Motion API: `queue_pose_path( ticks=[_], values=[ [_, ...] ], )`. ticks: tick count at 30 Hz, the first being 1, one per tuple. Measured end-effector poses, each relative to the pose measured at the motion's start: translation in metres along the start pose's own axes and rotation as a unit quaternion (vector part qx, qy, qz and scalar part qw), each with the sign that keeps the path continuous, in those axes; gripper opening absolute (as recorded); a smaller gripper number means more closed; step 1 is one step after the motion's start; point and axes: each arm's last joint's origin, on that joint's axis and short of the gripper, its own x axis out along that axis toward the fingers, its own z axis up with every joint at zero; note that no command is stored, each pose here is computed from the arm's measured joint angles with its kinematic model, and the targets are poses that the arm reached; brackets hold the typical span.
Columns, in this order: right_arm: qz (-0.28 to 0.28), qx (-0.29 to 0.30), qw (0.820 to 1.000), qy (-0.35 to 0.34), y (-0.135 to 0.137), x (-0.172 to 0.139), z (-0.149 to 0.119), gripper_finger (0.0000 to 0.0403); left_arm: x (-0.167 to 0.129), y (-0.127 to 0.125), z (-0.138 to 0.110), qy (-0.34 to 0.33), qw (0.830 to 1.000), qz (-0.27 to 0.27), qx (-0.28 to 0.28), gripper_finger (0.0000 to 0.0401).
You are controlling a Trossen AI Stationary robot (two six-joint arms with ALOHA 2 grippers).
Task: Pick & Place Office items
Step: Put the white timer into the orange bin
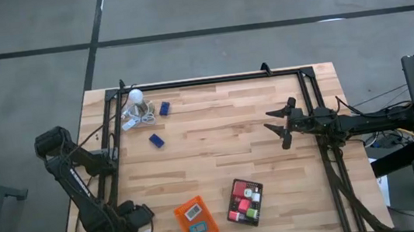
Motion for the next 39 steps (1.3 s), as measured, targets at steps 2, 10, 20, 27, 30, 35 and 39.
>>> queue_pose_path(
  ticks=[2, 10, 20, 27, 30, 35, 39],
  values=[
    [0.0, 0.0, 1.0, 0.0, 0.0, 0.0, 0.0, 0.0219, 0.0, -0.001, -0.001, 0.013, 1.0, -0.005, -0.002, 0.035],
    [0.0, 0.0, 1.0, 0.0, 0.0, 0.0, 0.0, 0.0219, 0.002, 0.002, -0.004, 0.053, 0.998, 0.001, -0.033, 0.0367],
    [0.0, 0.0, 1.0, 0.0, 0.0, 0.0, 0.0, 0.0219, 0.019, 0.008, -0.009, 0.056, 0.998, -0.002, -0.017, 0.0376],
    [0.0, 0.0, 1.0, 0.0, 0.0, 0.0, 0.0, 0.0219, 0.024, 0.009, -0.01, 0.056, 0.998, -0.013, 0.002, 0.0376],
    [0.0, 0.0, 1.0, 0.0, 0.0, 0.0, 0.0, 0.0219, 0.027, 0.011, -0.011, 0.056, 0.998, -0.018, 0.002, 0.0376],
    [0.0, 0.0, 1.0, 0.0, 0.0, 0.0, 0.0, 0.0219, 0.034, 0.015, -0.013, 0.055, 0.998, -0.033, 0.004, 0.0376],
    [0.0, 0.0, 1.0, 0.0, 0.0, 0.0, 0.0, 0.0219, 0.039, 0.017, -0.014, 0.053, 0.997, -0.051, 0.001, 0.0376]
  ],
)
